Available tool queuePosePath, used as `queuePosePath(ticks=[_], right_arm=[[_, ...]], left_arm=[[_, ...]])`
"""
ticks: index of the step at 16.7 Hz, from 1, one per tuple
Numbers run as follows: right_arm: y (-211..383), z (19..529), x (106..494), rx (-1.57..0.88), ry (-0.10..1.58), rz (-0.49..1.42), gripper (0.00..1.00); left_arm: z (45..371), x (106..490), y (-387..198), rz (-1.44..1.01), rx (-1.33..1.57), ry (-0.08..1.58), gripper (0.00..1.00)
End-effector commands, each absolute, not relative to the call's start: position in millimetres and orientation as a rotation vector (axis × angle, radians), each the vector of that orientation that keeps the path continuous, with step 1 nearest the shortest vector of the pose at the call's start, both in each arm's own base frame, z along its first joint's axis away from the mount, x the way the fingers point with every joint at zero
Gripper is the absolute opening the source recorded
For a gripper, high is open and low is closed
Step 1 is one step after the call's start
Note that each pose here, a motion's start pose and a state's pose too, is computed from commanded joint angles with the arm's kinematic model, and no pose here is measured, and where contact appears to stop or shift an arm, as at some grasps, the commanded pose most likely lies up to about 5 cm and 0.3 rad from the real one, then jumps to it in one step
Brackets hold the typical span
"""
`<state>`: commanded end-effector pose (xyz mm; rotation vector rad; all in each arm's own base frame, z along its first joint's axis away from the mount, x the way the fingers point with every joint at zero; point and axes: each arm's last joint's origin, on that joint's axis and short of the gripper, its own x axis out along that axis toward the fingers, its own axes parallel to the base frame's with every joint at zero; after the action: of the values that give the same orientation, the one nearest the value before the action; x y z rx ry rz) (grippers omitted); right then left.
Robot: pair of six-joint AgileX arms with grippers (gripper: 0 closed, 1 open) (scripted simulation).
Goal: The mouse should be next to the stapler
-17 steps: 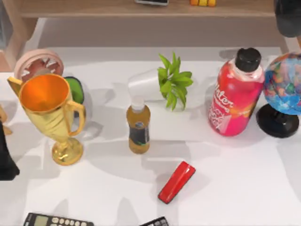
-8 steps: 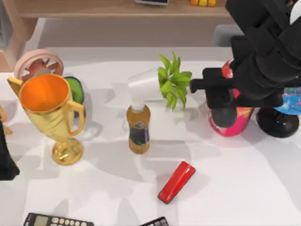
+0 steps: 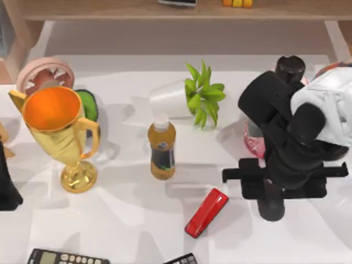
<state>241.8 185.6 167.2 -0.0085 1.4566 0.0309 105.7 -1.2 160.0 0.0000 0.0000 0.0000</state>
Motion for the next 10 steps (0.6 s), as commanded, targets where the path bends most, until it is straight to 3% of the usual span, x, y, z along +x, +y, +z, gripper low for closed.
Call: queuePosePath(ticks=[10], right_arm=[[183.7,162.0,241.0,-0.007,1.466,0.015,0.0]], left_arm=[[160.0,105.7,-1.2,0.0,0.0,0.0,1.0]])
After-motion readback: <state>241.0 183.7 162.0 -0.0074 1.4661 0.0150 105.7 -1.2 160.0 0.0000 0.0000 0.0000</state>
